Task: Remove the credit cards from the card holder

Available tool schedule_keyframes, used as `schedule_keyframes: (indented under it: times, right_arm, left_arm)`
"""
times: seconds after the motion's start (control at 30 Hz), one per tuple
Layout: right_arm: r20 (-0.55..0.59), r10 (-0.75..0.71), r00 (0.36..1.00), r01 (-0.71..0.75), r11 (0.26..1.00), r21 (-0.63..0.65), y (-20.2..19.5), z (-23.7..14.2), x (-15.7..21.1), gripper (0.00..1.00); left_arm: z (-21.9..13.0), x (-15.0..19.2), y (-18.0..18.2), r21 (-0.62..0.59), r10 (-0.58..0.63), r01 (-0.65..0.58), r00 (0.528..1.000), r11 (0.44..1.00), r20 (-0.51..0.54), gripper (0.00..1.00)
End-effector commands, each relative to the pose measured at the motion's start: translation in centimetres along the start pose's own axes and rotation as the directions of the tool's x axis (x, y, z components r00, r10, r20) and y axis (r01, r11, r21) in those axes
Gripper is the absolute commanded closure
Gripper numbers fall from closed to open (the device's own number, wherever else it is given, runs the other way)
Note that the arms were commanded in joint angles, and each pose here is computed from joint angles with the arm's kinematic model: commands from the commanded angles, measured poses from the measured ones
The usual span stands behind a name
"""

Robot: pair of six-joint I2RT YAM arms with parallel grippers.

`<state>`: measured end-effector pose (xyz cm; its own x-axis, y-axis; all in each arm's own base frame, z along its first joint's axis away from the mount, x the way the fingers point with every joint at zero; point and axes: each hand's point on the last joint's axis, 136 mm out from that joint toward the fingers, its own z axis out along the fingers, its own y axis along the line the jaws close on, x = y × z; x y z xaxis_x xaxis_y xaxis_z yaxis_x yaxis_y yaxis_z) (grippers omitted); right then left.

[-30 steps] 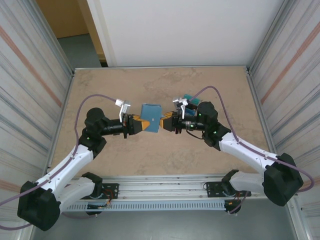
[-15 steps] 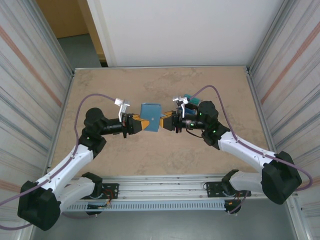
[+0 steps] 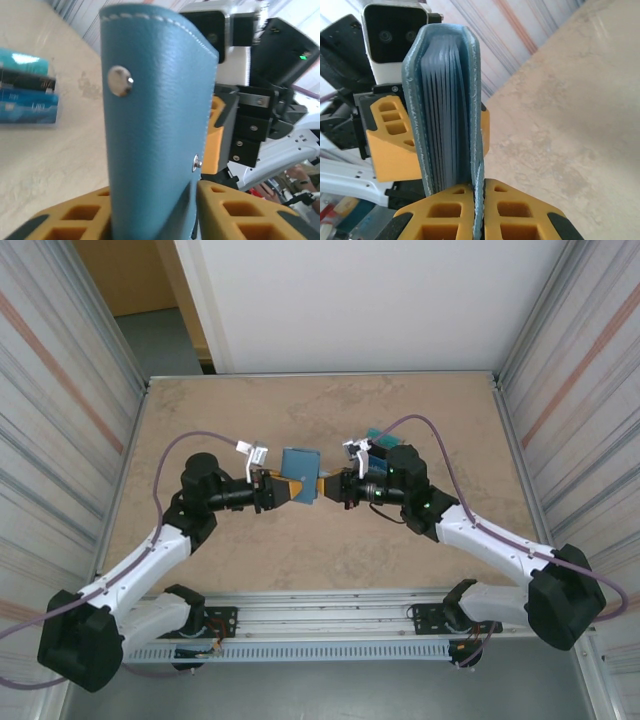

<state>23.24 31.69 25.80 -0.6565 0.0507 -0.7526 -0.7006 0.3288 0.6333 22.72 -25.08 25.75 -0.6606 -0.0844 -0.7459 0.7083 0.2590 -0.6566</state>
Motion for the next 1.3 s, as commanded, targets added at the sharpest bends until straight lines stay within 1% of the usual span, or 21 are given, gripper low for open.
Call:
schedule_keyframes:
  times: [0.0,0.07,0.2,0.3,0.37,0.57,0.67,0.8,0.9,1.13,1.27]
  right_arm:
    - [0.042,-0.022,0.999,0.018,0.996,0.087,-0.4,-0.6,-1.7,1.0]
    - [0.036,-0.012,0.999,0.008,0.995,0.101,-0.7,-0.5,-1.5,1.0]
    - [0.041,0.004,0.999,-0.01,0.987,0.161,-1.7,-0.6,-1.5,1.0]
    - [0.038,0.015,0.999,-0.023,0.976,0.215,-2.4,-0.8,-1.5,1.0]
    - [0.035,0.016,0.999,-0.023,0.974,0.225,-2.5,-0.8,-1.5,1.0]
    - [0.016,0.019,1.0,-0.022,0.971,0.237,-2.3,-0.7,-1.2,1.0]
    - [0.002,0.011,1.0,-0.011,0.962,0.272,-2.3,-0.7,-1.1,1.0]
    - [-0.026,-0.015,1.0,0.023,0.95,0.31,-2.1,-0.6,-0.8,1.0]
    - [-0.033,-0.024,0.999,0.033,0.951,0.308,-1.8,-0.4,-0.7,1.0]
    - [-0.036,-0.03,0.999,0.039,0.95,0.309,-1.7,-0.1,-0.9,1.0]
    - [-0.029,-0.032,0.999,0.04,0.948,0.316,-1.7,-0.3,-1.1,1.0]
  left_arm:
    - [0.5,0.2,1.3,-0.048,-0.044,0.044,0.999,0.998,-0.004,0.5]
    - [0.9,0.4,1.6,-0.045,-0.062,0.061,0.998,0.997,-0.009,0.4]
    - [1.4,0.5,2.3,-0.074,-0.067,0.066,0.998,0.995,-0.011,0.17]
    - [1.6,0.5,2.6,-0.112,-0.045,0.043,0.999,0.993,-0.008,0.05]
    - [1.7,0.4,2.7,-0.132,-0.025,0.024,1.0,0.991,-0.005,0.03]
    - [2.5,0.4,3.4,-0.185,0.001,-0.001,1.0,0.983,0.003,0.02]
    - [2.6,0.4,4.3,-0.236,0.002,0.001,1.0,0.972,0.012,0.01]
    - [2.6,0.4,5.2,-0.3,0.031,-0.025,0.999,0.954,0.018,0.01]
    - [3.0,0.2,5.2,-0.311,0.052,-0.045,0.999,0.949,0.013,0.02]
    - [3.1,0.1,5.5,-0.337,0.077,-0.074,0.997,0.939,-0.003,0.23]
    - [2.9,0.0,5.2,-0.338,0.088,-0.085,0.996,0.937,-0.007,0.31]
